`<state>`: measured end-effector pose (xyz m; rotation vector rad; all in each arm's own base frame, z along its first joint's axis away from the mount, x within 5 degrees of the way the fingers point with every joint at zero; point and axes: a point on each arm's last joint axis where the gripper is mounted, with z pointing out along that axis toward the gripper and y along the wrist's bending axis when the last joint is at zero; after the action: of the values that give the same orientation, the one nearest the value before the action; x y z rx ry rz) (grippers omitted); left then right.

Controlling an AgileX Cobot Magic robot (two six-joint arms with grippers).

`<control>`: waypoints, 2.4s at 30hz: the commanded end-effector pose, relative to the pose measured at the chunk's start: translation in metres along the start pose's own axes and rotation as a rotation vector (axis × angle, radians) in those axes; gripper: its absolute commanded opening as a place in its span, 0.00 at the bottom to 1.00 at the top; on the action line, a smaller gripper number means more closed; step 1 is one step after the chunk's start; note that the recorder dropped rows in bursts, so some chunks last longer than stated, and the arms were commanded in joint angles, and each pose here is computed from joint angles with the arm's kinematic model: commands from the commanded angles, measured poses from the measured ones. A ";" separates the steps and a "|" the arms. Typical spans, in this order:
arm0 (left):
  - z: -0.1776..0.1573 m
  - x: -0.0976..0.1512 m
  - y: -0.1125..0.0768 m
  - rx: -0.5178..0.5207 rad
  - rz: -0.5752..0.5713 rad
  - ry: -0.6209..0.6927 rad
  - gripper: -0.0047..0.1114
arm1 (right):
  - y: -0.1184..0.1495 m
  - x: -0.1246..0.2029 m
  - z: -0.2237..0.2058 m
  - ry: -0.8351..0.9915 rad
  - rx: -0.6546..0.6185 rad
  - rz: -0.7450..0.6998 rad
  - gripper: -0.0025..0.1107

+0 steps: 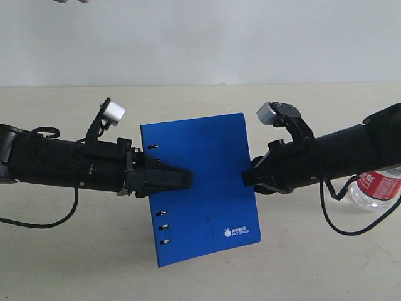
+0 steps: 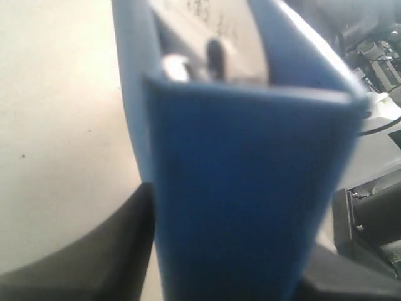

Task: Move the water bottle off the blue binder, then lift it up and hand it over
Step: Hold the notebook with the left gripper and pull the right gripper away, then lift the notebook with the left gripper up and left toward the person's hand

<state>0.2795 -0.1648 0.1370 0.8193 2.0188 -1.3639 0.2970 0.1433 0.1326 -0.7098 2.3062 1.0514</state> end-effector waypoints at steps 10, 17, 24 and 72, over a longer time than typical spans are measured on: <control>-0.014 -0.023 -0.040 -0.052 0.211 0.033 0.08 | 0.022 0.001 0.002 0.055 -0.118 -0.069 0.53; -0.032 -0.003 -0.056 -0.167 0.221 0.073 0.08 | 0.037 0.007 -0.019 0.238 -0.122 -0.157 0.53; -0.053 -0.003 -0.086 -0.206 0.219 -0.027 0.08 | 0.052 0.002 -0.035 0.252 -0.118 -0.166 0.53; -0.111 -0.094 -0.118 -0.608 0.002 -0.444 0.08 | 0.085 0.010 -0.071 0.450 -0.183 -0.094 0.02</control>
<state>0.2400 -0.1104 0.3113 0.2236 1.9019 -0.7464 0.2207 0.1320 0.2079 -1.2170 2.5490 1.1512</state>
